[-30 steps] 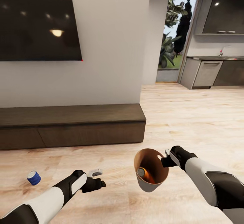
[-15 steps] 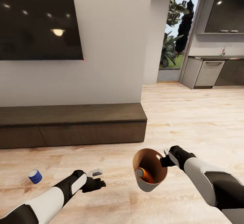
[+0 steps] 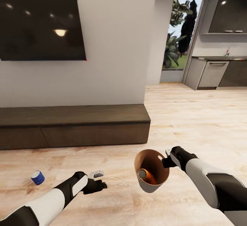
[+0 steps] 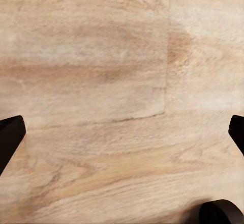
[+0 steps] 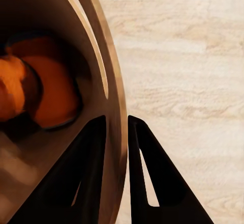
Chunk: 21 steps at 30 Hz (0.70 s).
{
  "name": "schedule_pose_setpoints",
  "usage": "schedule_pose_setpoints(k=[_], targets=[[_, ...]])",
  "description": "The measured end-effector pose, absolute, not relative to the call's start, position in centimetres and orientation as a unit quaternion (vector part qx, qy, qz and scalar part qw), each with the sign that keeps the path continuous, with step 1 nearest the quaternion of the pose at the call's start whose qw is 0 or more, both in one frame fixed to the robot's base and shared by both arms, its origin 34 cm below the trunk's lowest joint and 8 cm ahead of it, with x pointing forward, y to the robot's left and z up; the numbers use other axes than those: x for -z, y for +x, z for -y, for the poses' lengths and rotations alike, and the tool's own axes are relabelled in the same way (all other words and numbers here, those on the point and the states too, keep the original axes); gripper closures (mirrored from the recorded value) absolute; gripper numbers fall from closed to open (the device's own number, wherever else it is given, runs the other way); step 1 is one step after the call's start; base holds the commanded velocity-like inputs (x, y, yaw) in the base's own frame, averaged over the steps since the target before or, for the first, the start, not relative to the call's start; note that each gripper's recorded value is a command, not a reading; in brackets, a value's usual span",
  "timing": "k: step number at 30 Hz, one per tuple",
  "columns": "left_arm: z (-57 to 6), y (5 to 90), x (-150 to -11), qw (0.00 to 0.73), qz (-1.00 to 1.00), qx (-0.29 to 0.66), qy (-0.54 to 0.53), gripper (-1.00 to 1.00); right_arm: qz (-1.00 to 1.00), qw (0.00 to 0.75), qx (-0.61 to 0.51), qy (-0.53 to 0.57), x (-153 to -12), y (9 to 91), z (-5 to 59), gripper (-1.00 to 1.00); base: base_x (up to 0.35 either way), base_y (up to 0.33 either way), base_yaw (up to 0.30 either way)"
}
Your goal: Put the three can of soda from the living room inside the tash can in the kitchen.
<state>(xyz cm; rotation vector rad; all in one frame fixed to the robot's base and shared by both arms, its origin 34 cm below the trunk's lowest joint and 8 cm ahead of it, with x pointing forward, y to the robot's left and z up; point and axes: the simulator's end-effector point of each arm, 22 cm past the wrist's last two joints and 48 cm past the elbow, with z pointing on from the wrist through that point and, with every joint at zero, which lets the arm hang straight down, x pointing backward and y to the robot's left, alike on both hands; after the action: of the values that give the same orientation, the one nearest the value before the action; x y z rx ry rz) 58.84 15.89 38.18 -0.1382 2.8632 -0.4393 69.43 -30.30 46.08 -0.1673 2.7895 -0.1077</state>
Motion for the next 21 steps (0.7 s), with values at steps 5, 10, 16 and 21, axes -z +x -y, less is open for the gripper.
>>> schedule_pose_setpoints(k=[5, 10, 16, 21], targets=[[-15.9, 58.8, -38.2, 0.12, -0.98, 0.15, -0.047, -1.0, -0.983, 0.173, 0.026, -0.052, -46.1, 69.5, 29.4, 1.0, 0.0, 0.262, 0.199], [-16.0, 59.2, -38.2, 0.129, -0.979, 0.151, -0.049, -1.0, -0.983, 0.173, 0.029, -0.059, -46.0, 69.6, 29.2, 1.0, 0.0, 0.302, 0.243], [-15.9, 59.4, -38.1, 0.134, -0.978, 0.151, -0.05, -1.0, -0.983, 0.172, 0.025, -0.056, -45.9, 69.5, 28.9, 1.0, 0.016, 0.313, 0.253], [-15.7, 59.4, -38.1, 0.135, -0.977, 0.158, -0.049, -1.0, -0.983, 0.17, 0.027, -0.06, -45.7, 69.5, 28.9, 1.0, 0.083, 0.316, 0.254]])
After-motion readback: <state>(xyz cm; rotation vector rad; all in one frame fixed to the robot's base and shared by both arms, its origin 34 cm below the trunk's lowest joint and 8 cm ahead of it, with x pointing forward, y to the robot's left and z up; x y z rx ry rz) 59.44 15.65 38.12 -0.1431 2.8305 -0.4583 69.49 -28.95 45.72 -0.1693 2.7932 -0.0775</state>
